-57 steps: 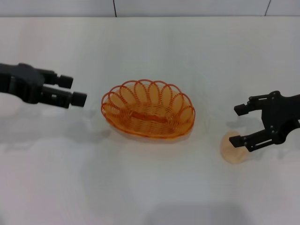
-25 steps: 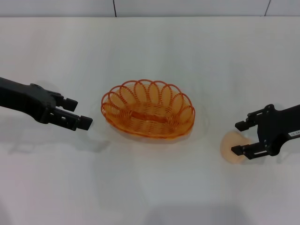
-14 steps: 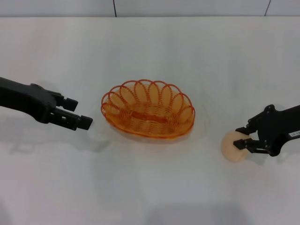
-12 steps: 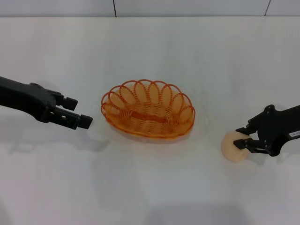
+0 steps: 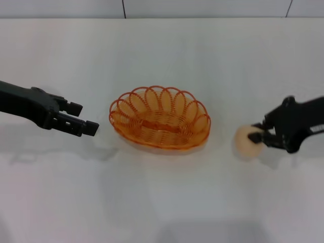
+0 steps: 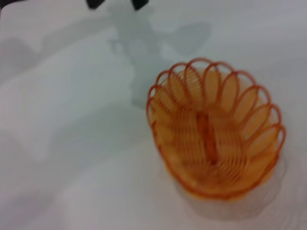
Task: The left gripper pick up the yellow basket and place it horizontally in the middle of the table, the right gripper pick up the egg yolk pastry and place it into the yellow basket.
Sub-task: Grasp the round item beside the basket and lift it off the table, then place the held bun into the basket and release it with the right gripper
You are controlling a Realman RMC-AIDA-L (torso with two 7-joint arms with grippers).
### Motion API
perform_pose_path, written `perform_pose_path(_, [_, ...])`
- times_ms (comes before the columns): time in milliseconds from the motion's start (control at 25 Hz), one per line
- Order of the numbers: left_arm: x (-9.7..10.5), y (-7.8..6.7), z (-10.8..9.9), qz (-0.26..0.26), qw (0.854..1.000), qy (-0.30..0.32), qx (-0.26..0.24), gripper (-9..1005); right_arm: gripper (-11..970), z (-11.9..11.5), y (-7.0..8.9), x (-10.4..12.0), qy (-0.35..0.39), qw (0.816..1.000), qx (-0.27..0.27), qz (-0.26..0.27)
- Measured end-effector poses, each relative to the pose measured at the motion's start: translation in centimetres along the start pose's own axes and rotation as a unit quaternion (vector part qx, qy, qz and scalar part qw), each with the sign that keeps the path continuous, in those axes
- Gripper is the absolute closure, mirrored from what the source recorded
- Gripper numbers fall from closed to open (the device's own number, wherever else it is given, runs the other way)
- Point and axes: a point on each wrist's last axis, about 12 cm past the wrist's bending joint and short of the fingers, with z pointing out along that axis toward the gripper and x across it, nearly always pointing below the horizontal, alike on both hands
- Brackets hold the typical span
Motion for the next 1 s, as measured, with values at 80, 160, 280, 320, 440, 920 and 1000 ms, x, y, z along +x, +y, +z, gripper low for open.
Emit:
perform_pose_path(80, [0.0,0.1,-0.1,0.001,1.0,-0.002,-0.002,123,813,-0.3,0.0,-0.9,-0.005,1.0,0.006,-0.006])
perform_pose_path(160, [0.0,0.1,-0.2,0.002,1.0,-0.004,-0.004,123,821,-0.5,0.2,-1.9,-0.013,1.0,0.006,-0.016])
perform_pose_path(280, [0.0,0.1,-0.3,0.003,1.0,-0.004,-0.005,123,834,-0.1,0.4,-3.8,-0.029,0.999,-0.003,-0.038])
perform_pose_path(320, [0.0,0.1,-0.3,0.003,1.0,-0.004,-0.005,123,839,0.1,0.5,-4.3,-0.031,0.999,-0.005,-0.044])
perform_pose_path(440, [0.0,0.1,-0.3,0.003,1.0,-0.004,-0.005,124,853,1.4,0.6,-6.2,-0.039,0.997,-0.009,-0.072])
perform_pose_path(920, [0.0,0.1,-0.1,0.003,1.0,-0.005,-0.003,123,916,5.0,0.2,-9.2,-0.062,0.993,0.028,-0.098])
perform_pose_path(1000, [0.0,0.1,-0.1,0.003,1.0,-0.005,-0.003,123,916,5.5,0.2,-9.4,-0.064,0.993,0.029,-0.096])
